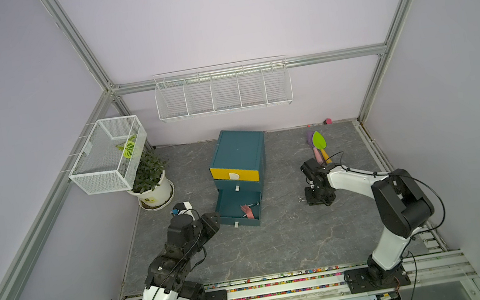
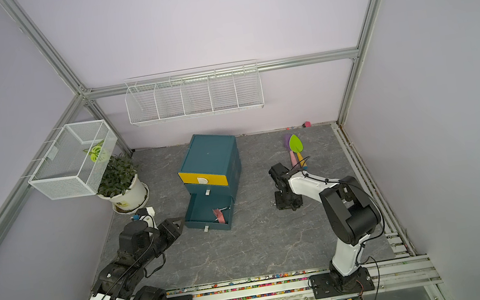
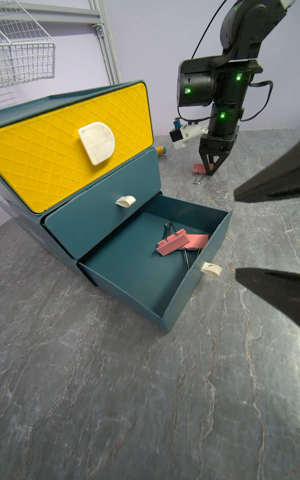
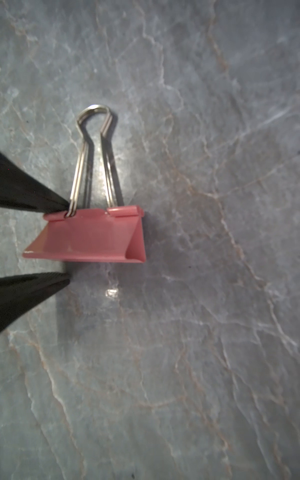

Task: Put the binder clips in the drawer according to color
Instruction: Pick up the binder clip at the center of the board, then place the binder clip in the drawer, then close the drawer in the storage box.

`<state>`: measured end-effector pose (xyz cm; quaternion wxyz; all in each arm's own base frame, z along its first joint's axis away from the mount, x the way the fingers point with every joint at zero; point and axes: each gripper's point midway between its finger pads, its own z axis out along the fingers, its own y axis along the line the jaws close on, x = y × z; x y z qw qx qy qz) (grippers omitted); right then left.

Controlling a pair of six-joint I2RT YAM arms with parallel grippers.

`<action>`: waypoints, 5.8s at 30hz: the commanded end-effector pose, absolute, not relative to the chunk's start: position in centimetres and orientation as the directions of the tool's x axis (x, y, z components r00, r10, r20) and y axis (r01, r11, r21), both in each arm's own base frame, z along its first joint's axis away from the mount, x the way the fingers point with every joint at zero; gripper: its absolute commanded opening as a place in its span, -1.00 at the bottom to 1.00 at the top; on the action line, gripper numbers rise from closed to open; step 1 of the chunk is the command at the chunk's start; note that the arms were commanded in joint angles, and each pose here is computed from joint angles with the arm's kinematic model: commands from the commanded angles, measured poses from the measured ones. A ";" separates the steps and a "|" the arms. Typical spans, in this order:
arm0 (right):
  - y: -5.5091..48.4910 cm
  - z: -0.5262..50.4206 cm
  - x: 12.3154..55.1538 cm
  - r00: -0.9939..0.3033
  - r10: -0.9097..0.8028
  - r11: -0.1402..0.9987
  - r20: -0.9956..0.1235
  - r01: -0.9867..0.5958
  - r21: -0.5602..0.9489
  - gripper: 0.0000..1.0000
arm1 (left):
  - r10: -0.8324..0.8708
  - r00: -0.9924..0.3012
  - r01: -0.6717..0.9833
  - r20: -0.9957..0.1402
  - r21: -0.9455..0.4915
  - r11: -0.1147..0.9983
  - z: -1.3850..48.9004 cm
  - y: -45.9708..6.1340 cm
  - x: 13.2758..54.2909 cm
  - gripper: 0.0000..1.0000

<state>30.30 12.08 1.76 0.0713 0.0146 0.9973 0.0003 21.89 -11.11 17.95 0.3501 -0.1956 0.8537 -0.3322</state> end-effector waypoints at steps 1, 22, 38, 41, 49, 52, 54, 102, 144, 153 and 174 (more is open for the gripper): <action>12.0 0.5 30.3 -0.993 0.013 1.000 -0.118 0.014 -0.009 -0.23 | -0.575 -0.663 -0.073 -0.480 -0.722 0.688 19.4 -11.3 22.3 -0.06; 17.9 8.1 29.0 -0.930 -0.065 0.995 -0.362 -0.089 0.051 -0.58 | -0.567 -0.678 -0.092 -0.467 -0.712 0.696 18.1 -11.4 22.3 -0.06; 37.8 11.6 28.7 -0.833 -0.209 0.930 -0.512 -0.331 0.160 -0.57 | -0.569 -0.692 -0.120 -0.444 -0.707 0.697 16.5 -11.3 21.9 -0.16; 38.6 10.4 28.8 -0.849 -0.189 0.930 -0.494 -0.316 0.187 -0.57 | -0.575 -0.700 -0.129 -0.423 -0.717 0.685 15.8 -11.6 22.0 -0.20; 40.6 8.8 29.0 -0.852 -0.156 0.925 -0.500 -0.303 0.228 -0.57 | -0.584 -0.713 -0.141 -0.387 -0.738 0.660 14.5 -12.1 21.9 -0.25; 41.2 8.2 29.4 -0.853 -0.152 0.925 -0.500 -0.301 0.233 -0.54 | -0.587 -0.711 -0.143 -0.387 -0.738 0.659 14.5 -12.0 21.8 -0.25; 41.7 7.9 29.7 -0.852 -0.151 0.925 -0.502 -0.301 0.233 -0.50 | -0.587 -0.712 -0.144 -0.386 -0.737 0.660 14.4 -12.0 21.8 -0.25; 28.8 17.9 25.8 -0.733 -0.041 0.934 -0.679 -0.269 0.234 -0.10 | -0.636 -0.768 -0.313 -0.076 -0.822 0.475 5.9 -16.9 24.0 -0.37; 22.9 16.8 24.7 -0.743 0.014 0.957 -0.669 -0.184 0.225 -0.11 | -0.725 -0.665 -0.270 -0.177 -0.848 0.455 7.7 -19.4 35.0 -1.00; 22.0 16.5 24.9 -0.746 0.028 0.961 -0.666 -0.163 0.223 -0.10 | -0.734 -0.658 -0.271 -0.168 -0.856 0.440 7.7 -19.8 35.9 -1.00; 11.5 18.3 27.8 -0.670 0.203 0.979 -0.714 0.118 0.167 0.98 | -0.744 -0.602 -0.251 -0.290 -0.815 0.521 11.3 -15.5 31.4 1.00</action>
